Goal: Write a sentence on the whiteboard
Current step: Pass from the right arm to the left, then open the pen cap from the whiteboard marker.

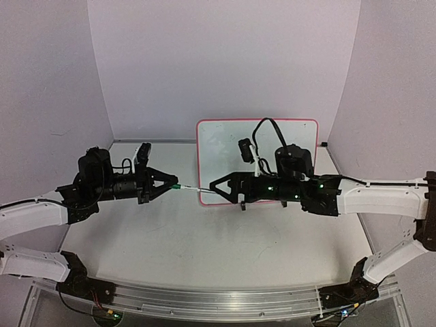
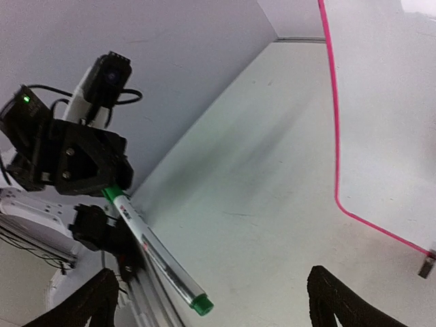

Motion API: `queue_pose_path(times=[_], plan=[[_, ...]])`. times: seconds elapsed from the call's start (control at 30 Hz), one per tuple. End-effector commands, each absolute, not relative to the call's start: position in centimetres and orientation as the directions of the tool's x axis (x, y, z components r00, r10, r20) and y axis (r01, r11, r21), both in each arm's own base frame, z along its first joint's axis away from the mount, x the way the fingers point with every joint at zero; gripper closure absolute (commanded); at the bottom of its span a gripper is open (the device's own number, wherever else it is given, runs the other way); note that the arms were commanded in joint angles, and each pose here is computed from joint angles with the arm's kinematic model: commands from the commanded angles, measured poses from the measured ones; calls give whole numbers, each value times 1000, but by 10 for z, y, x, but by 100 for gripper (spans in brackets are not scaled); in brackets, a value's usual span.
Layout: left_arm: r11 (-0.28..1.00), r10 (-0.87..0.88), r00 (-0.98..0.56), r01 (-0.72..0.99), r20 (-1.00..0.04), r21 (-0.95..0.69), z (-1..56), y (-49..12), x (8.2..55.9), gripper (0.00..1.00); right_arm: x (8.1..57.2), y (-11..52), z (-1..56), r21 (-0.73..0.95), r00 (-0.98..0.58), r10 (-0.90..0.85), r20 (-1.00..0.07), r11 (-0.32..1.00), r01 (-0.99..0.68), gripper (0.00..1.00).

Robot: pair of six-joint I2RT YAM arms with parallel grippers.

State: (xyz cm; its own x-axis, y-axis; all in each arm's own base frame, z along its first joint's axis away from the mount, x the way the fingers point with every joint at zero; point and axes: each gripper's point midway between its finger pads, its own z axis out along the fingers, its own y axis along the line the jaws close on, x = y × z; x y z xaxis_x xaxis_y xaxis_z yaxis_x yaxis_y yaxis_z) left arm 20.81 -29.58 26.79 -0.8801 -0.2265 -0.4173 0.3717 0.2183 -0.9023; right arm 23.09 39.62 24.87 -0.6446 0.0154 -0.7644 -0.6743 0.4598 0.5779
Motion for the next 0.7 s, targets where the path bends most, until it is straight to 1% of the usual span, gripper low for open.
queue_pose_path(times=[0.0,0.17,0.3,0.43,0.67], plan=[[122,-246,-819,504,-518,-855,304,-295,201,100,202,418,308,747,-739,109,-664,87,-659,9],[82,-227,-812,534,-538,-841,312,-297,194,100,193,427,325,765,-765,108,-634,-54,-642,14],[64,-235,-801,552,-550,-831,317,-296,192,100,188,434,328,778,-788,77,-611,-122,-616,20],[56,-227,-802,556,-553,-829,317,-296,190,100,188,437,324,789,-801,69,-594,-142,-598,24],[49,-189,-816,548,-546,-835,312,-300,187,100,189,441,323,792,-804,69,-591,-143,-594,37]])
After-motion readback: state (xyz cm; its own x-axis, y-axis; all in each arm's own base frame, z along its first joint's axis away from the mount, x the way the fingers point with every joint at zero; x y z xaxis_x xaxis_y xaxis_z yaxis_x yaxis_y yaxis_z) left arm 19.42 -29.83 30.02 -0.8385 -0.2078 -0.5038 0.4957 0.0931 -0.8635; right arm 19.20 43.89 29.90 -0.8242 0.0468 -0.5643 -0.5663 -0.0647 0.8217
